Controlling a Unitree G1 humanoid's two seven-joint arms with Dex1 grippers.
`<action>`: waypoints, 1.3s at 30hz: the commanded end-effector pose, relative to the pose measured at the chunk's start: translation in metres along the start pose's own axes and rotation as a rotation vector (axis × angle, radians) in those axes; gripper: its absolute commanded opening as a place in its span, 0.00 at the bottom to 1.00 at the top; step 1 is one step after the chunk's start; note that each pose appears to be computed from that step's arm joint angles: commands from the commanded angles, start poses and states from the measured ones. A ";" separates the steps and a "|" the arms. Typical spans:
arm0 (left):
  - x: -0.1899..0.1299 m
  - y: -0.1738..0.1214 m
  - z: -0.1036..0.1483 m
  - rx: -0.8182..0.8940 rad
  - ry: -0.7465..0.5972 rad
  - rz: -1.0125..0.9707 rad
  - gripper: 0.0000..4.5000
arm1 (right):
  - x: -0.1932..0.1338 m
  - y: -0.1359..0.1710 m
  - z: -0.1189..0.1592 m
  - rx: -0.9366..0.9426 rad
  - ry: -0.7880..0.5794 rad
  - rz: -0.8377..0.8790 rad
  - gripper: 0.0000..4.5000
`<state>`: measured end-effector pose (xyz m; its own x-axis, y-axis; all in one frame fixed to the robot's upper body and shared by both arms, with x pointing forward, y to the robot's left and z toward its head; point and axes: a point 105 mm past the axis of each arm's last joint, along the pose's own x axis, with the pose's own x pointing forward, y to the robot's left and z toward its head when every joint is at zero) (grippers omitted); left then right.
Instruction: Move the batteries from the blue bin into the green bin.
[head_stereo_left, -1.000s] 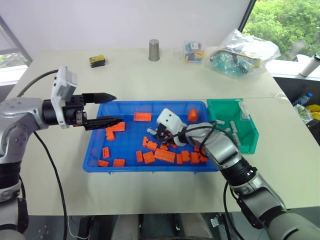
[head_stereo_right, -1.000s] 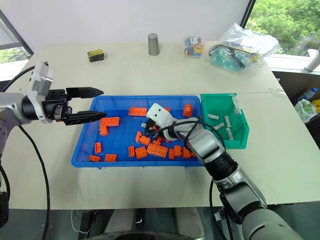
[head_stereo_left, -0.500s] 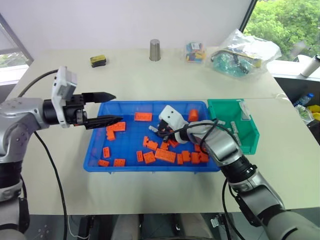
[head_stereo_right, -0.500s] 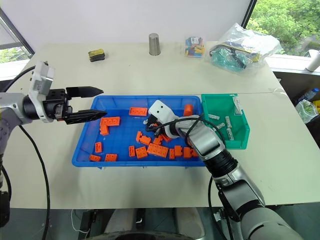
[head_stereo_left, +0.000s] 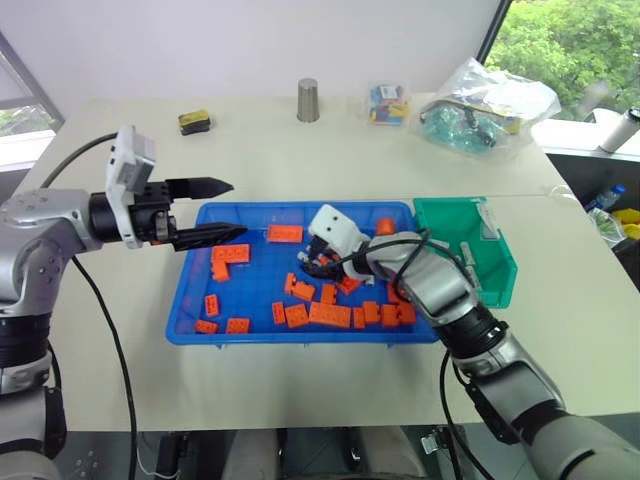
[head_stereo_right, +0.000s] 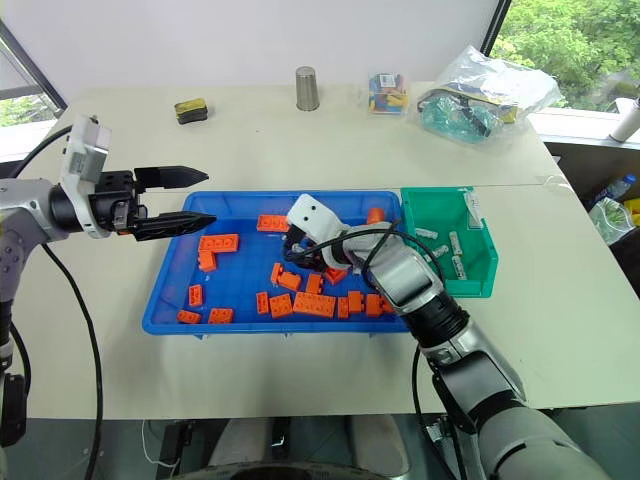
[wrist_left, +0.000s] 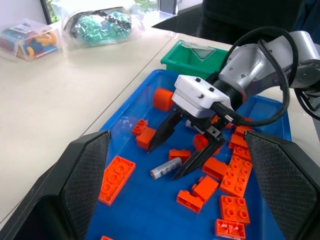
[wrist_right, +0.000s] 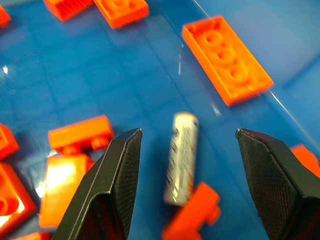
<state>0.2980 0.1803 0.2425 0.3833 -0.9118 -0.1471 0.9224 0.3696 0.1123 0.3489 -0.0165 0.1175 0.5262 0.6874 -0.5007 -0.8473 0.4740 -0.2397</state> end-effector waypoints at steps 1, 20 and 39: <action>-0.004 -0.002 0.008 0.047 -0.011 0.003 1.00 | 0.001 0.002 0.006 -0.030 -0.019 0.012 0.63; 0.009 -0.038 0.013 0.029 -0.016 -0.176 1.00 | -0.097 -0.055 0.050 0.391 -0.325 -0.087 0.02; 0.033 -0.046 0.002 0.025 -0.004 -0.315 1.00 | -0.202 -0.092 -0.051 0.492 -0.108 -0.524 0.80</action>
<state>0.2686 0.1343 0.2272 0.0835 -0.9807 -0.1770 0.9960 0.0766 0.0451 0.3152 -0.2315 0.1757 0.8520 0.3342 -0.4029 -0.3409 0.9384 0.0574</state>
